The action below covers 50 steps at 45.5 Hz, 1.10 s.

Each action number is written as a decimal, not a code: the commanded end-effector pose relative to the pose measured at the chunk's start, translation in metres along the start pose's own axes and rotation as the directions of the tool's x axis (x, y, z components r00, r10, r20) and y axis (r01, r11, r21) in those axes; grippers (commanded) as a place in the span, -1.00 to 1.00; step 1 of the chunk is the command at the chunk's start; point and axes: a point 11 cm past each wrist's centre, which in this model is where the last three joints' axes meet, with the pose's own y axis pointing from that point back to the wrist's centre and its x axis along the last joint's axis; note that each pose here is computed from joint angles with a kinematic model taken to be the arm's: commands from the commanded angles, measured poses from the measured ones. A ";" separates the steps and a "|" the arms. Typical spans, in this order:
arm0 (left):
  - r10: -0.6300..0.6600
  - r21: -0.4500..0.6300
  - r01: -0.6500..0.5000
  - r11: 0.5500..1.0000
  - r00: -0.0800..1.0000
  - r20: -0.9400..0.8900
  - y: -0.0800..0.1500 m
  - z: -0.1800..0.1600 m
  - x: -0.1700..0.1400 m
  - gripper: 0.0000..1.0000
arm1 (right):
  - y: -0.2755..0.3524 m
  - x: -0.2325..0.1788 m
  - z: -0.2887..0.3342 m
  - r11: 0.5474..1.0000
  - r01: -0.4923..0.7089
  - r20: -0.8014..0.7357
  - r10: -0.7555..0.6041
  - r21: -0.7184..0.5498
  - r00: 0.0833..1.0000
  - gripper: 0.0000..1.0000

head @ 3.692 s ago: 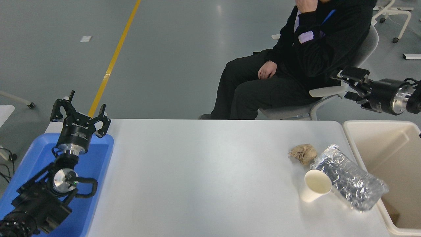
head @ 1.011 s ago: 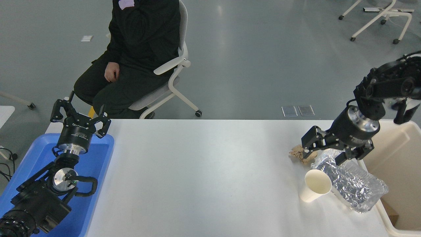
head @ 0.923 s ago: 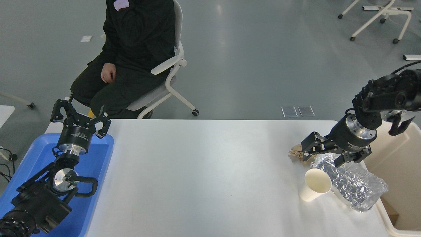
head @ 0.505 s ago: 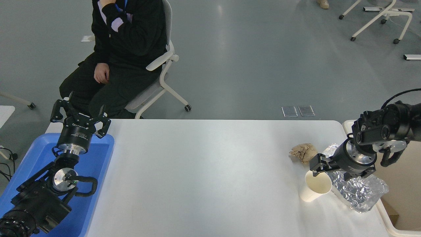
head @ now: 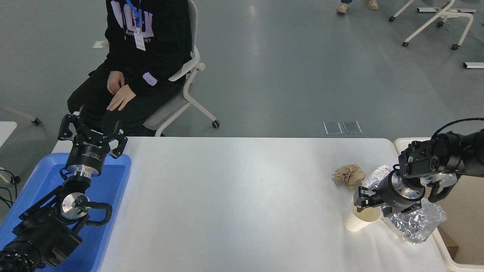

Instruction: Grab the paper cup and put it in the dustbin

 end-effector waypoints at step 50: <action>0.000 0.000 0.000 1.000 1.000 0.000 0.000 0.000 0.000 0.98 | 0.111 0.013 -0.025 0.958 0.196 0.144 -0.229 0.209 0.963 -1.00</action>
